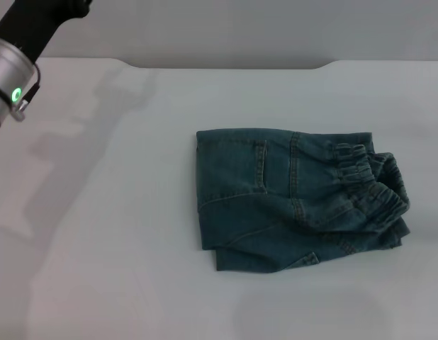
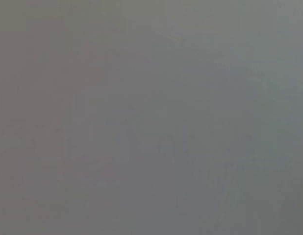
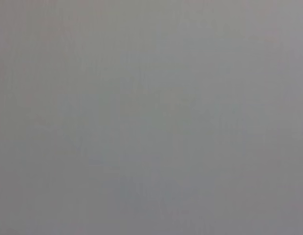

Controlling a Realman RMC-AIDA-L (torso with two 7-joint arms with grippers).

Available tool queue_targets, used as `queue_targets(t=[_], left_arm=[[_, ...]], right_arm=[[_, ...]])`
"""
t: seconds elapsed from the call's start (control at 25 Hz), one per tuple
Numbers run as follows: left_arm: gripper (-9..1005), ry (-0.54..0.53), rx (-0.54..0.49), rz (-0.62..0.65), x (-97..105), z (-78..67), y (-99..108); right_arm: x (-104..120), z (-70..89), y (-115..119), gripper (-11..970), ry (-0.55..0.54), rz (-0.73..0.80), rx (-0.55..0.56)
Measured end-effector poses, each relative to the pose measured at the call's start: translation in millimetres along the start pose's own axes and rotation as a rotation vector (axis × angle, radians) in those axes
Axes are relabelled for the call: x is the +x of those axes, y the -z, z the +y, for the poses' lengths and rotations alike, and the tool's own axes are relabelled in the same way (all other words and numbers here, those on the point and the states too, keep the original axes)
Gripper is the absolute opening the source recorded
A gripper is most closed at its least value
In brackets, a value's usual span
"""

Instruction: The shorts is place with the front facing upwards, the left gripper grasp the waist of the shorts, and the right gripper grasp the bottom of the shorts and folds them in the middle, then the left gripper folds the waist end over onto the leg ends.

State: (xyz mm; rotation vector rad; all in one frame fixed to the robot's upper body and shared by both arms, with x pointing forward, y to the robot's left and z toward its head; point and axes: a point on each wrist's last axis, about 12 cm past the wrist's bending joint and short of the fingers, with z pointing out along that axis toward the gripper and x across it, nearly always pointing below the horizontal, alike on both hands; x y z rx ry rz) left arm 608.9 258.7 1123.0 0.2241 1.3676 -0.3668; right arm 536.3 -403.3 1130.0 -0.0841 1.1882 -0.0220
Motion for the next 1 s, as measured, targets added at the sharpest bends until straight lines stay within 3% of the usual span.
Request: queue_targets(t=[0.28, 1.0], left_arm=[[665, 0.020, -0.044, 0.016, 8, 9.6, 11], [665, 0.020, -0.029, 0.029, 13, 5.9, 12]], right_arm=[[7, 4.2, 6, 541, -0.030, -0.053, 0.064], [10, 10.7, 6, 541, -0.062, -0.090, 0.067]])
